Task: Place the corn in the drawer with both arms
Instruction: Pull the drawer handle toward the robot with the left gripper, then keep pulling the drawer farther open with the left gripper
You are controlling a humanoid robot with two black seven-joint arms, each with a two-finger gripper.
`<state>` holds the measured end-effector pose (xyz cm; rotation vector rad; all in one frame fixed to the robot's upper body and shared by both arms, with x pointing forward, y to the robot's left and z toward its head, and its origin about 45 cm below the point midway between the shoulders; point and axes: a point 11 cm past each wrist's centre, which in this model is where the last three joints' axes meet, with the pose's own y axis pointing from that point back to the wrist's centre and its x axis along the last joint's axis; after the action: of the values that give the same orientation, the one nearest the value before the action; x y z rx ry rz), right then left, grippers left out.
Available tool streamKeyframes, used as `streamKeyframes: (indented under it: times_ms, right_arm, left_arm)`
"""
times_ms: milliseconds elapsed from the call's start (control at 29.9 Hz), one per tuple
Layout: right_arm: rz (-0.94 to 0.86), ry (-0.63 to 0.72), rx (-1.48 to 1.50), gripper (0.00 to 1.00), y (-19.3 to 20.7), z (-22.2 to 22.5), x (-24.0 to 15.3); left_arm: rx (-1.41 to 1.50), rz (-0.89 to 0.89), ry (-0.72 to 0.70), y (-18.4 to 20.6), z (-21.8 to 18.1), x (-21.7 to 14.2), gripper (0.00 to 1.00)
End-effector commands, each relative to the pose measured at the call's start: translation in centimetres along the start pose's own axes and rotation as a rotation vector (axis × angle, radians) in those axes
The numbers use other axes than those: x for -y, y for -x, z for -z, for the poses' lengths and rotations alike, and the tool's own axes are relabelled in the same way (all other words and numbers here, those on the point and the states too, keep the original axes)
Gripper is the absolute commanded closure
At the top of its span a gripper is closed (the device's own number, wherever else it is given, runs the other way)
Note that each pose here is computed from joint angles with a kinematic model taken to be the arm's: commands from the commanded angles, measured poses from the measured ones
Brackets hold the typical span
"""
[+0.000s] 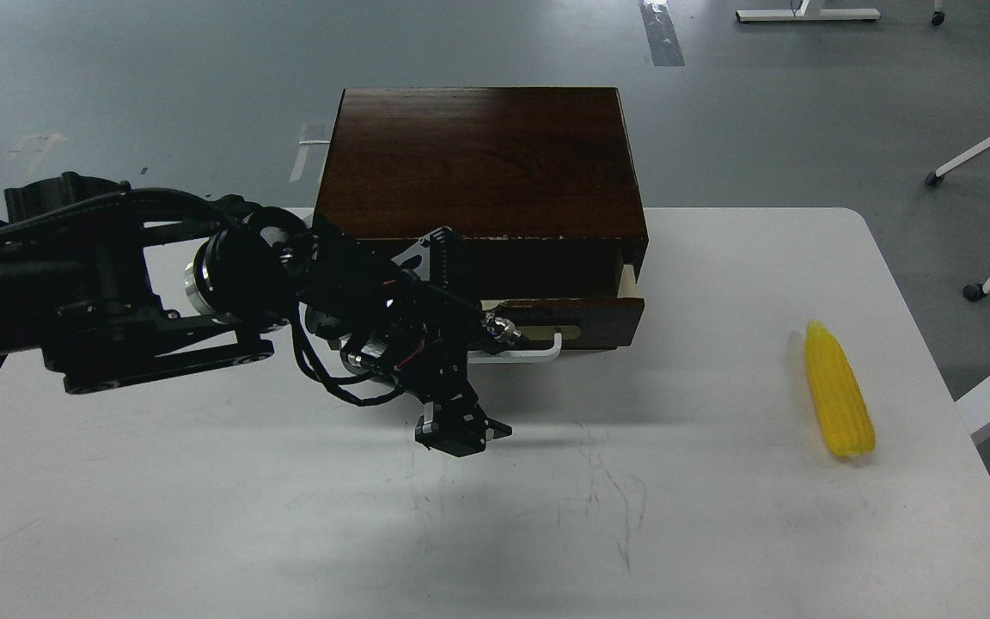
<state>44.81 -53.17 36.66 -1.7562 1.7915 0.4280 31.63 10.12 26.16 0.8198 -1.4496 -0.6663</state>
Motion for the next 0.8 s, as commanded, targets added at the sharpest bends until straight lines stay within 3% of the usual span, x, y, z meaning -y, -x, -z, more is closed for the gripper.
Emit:
streamKeyframes:
  times_ms: [0,768]
  right_arm:
    - [0.0,-0.001,-0.001,0.0,0.0,0.1,0.0]
    - [-0.017,0.004,-0.008,0.0,-0.6,-0.1,-0.2]
  left_arm:
    - [0.001,0.001,0.004,0.0,-0.1,0.1,0.1]
    - [-0.003,-0.003,-0.034,-0.3,1.0,-0.8,0.08]
